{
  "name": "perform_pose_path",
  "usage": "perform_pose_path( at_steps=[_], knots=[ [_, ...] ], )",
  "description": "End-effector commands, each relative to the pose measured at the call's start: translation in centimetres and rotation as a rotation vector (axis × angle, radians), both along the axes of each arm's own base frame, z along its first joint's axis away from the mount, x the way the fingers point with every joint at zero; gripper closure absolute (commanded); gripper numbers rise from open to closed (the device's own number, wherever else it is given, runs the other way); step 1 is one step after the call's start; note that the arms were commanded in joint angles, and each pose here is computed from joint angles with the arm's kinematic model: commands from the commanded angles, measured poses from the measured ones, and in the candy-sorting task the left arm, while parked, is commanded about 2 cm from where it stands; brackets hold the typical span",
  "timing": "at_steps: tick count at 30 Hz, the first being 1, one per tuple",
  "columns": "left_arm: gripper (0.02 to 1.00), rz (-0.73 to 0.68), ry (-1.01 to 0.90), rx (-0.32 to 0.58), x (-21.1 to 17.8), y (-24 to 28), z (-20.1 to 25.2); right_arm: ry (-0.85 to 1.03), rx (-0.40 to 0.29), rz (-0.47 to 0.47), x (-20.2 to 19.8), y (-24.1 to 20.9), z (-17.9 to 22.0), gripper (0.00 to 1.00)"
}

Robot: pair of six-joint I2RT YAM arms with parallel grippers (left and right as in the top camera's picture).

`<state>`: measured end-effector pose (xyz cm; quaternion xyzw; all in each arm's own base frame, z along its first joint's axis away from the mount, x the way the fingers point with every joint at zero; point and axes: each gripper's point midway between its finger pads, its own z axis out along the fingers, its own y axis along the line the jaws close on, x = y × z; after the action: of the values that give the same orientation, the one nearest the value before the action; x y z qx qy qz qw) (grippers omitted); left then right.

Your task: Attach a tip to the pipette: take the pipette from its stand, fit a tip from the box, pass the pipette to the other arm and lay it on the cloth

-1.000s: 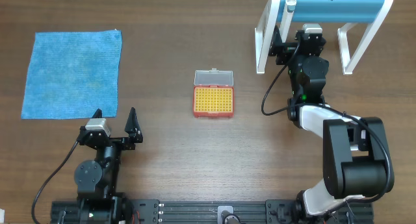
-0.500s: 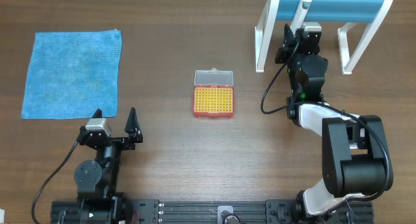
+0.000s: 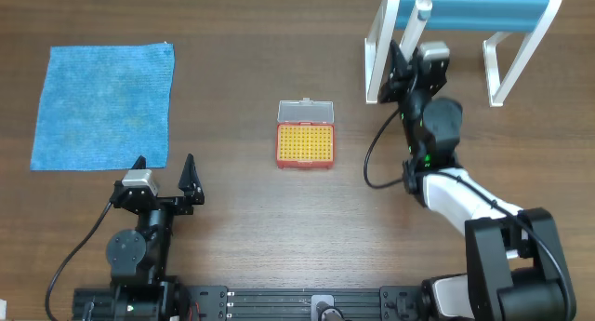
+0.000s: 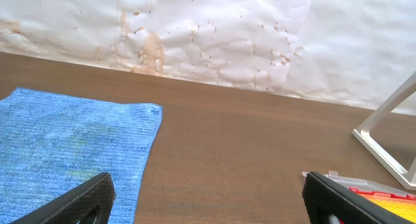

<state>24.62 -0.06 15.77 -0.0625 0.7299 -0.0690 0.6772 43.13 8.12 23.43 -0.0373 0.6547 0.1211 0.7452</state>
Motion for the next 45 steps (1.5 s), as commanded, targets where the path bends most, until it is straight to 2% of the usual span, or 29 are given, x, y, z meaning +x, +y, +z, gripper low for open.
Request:
perform_pose_path(
  at_steps=[1, 3, 5, 7, 11, 14, 19, 24, 36, 45],
  knots=[
    [0.086, 0.013, 0.004, 0.01, 0.0, 0.3, -0.2, -0.124, 0.005, 0.22, -3.7, 4.9, 1.1, 0.919],
    [0.086, 0.013, 0.004, 0.01, 0.0, 0.3, -0.2, -0.138, 0.009, 0.265, -4.6, 6.5, 0.5, 0.919],
    [0.086, 0.013, 0.004, 0.01, 0.0, 0.3, -0.2, -0.125, -0.002, 0.38, -5.8, 9.4, -0.2, 0.917],
    [0.086, 0.013, 0.004, 0.01, 0.0, 0.3, -0.2, -0.106, 0.017, 0.475, -7.0, 11.7, -0.5, 0.919],
    [0.086, 0.013, 0.004, 0.01, 0.0, 0.3, -0.2, -0.061, 0.019, 0.566, -8.7, 15.5, -2.2, 0.919],
    [0.086, 0.013, 0.004, 0.01, 0.0, 0.3, -0.2, 0.022, 0.013, 0.558, -8.6, 17.4, -5.5, 0.921],
    [0.086, 0.013, 0.004, 0.01, 0.0, 0.3, -0.2, 0.046, 0.002, 0.568, -7.5, 18.9, -7.0, 0.921],
    [0.086, 0.013, 0.004, 0.01, 0.0, 0.3, -0.2, 0.043, -0.005, 0.515, -6.6, 18.2, -7.1, 0.921],
    [0.086, 0.013, 0.004, 0.01, 0.0, 0.3, -0.2, 0.067, -0.013, 0.489, -5.0, 17.8, -8.6, 0.921],
    [0.086, 0.013, 0.004, 0.01, 0.0, 0.3, -0.2, 0.063, -0.015, 0.533, -5.2, 19.0, -8.4, 0.928]
  ],
)
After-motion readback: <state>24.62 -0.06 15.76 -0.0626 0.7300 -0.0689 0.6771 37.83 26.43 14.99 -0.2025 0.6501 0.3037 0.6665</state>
